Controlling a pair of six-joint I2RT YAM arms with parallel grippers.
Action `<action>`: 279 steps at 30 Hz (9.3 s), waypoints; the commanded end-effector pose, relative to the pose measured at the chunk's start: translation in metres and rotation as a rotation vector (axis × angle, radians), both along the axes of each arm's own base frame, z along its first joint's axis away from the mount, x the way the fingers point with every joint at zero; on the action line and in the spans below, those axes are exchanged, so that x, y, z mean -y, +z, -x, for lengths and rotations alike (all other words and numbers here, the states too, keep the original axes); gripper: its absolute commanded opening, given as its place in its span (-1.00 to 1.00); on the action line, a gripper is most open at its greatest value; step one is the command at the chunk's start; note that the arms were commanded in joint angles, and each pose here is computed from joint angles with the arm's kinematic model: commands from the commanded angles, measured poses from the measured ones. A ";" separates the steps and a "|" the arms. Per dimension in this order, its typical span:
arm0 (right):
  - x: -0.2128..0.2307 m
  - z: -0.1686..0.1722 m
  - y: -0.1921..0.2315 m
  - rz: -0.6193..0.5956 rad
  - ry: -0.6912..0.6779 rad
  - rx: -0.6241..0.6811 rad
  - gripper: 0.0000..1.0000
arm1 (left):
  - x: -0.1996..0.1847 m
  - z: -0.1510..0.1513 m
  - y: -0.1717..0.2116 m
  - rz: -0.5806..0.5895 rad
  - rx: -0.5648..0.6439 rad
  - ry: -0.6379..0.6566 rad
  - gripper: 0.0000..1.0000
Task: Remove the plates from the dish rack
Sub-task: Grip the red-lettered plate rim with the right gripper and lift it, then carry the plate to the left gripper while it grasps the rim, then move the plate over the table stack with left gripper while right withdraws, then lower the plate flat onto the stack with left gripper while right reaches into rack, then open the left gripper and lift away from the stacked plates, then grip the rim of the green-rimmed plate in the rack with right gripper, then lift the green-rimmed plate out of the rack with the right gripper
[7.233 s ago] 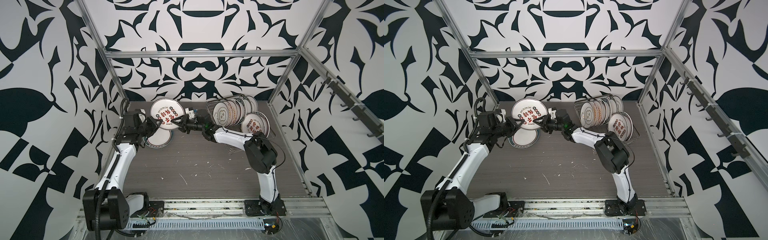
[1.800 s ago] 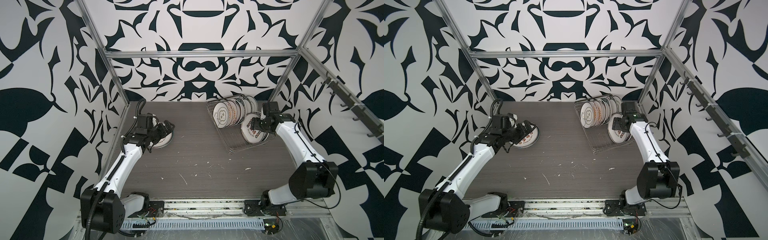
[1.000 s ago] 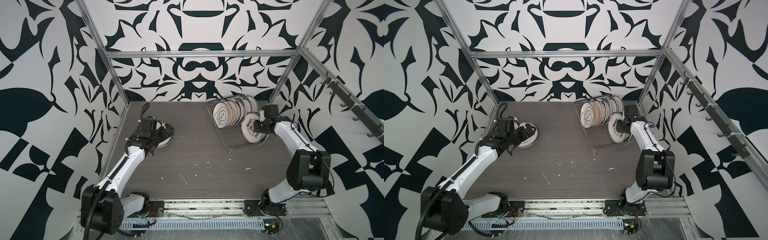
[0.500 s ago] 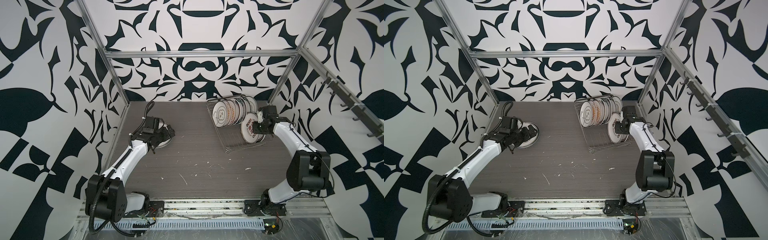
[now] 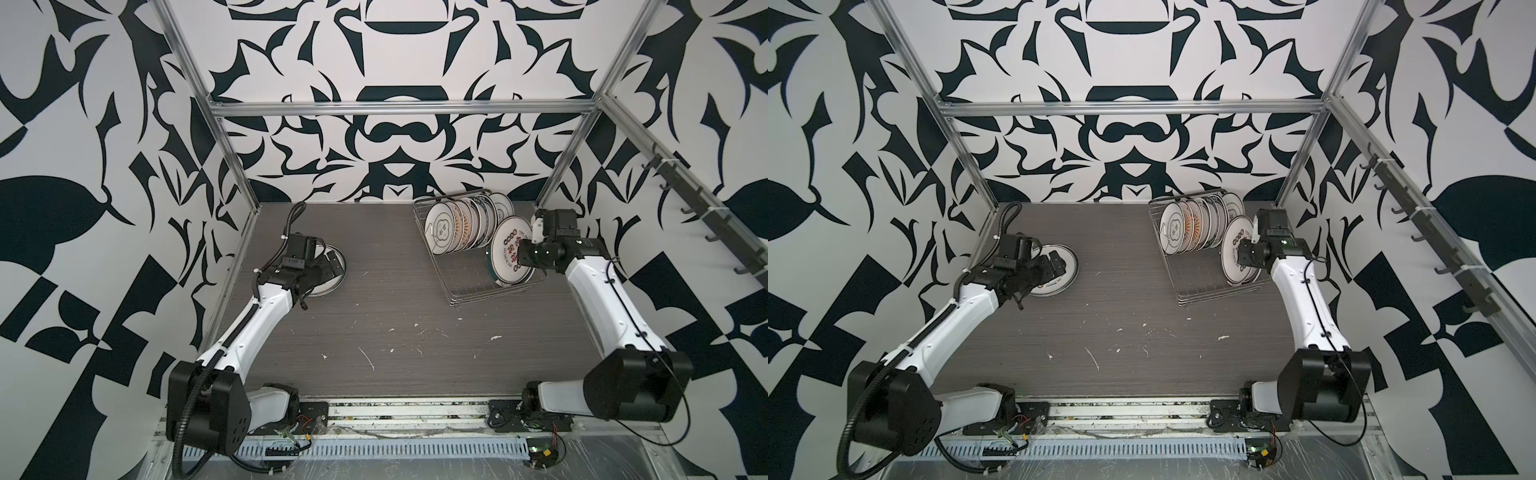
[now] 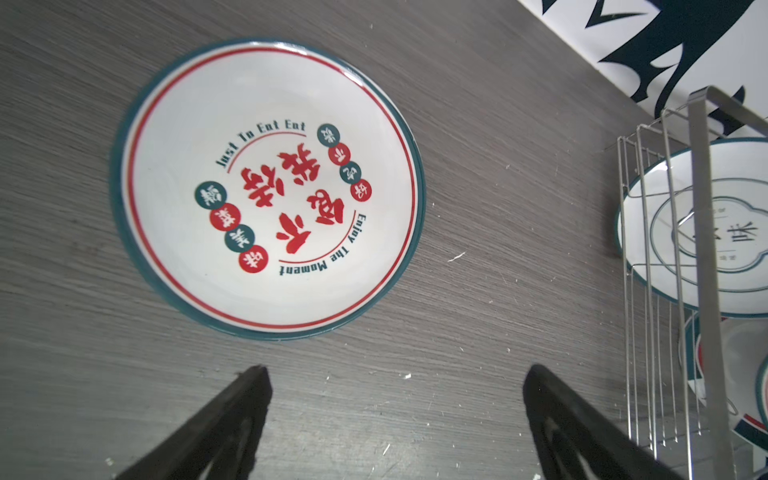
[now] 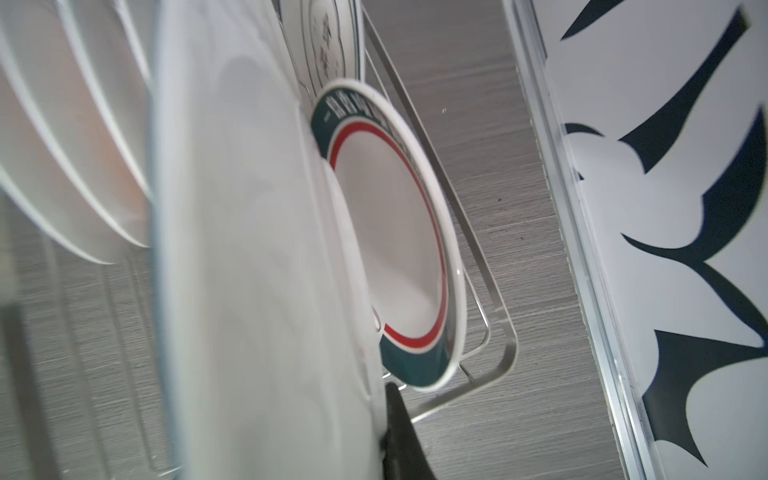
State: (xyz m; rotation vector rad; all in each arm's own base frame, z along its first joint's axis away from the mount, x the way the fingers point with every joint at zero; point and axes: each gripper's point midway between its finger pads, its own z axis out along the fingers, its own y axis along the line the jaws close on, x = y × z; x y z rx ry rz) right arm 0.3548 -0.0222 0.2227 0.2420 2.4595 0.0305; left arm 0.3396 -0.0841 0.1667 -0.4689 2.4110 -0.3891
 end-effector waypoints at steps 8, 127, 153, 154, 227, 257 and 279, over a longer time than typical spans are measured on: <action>-0.047 -0.002 0.089 -0.367 0.032 0.377 -1.00 | -0.015 0.005 0.024 -0.009 0.062 0.088 0.98; -0.193 0.054 0.027 0.044 0.476 -0.030 0.99 | -0.135 -0.007 -0.029 0.227 -0.162 0.384 -0.91; -0.191 0.065 0.024 0.014 0.507 -0.033 0.99 | -0.128 -0.007 -0.078 0.282 -0.234 0.392 -0.33; -0.191 0.065 0.024 0.014 0.507 -0.033 0.99 | -0.127 -0.007 -0.080 0.287 -0.236 0.389 -0.33; 0.029 -0.043 -0.082 0.007 -0.064 -0.057 -0.30 | -0.004 -0.006 0.004 0.244 0.033 -0.021 0.98; 0.041 -0.007 0.024 0.066 -0.166 0.179 -1.00 | 0.052 -0.031 0.044 0.334 0.135 -0.296 0.98; -0.051 -0.075 0.138 -0.569 -0.063 0.783 -1.00 | 0.069 -0.078 0.065 0.353 0.233 -0.260 0.99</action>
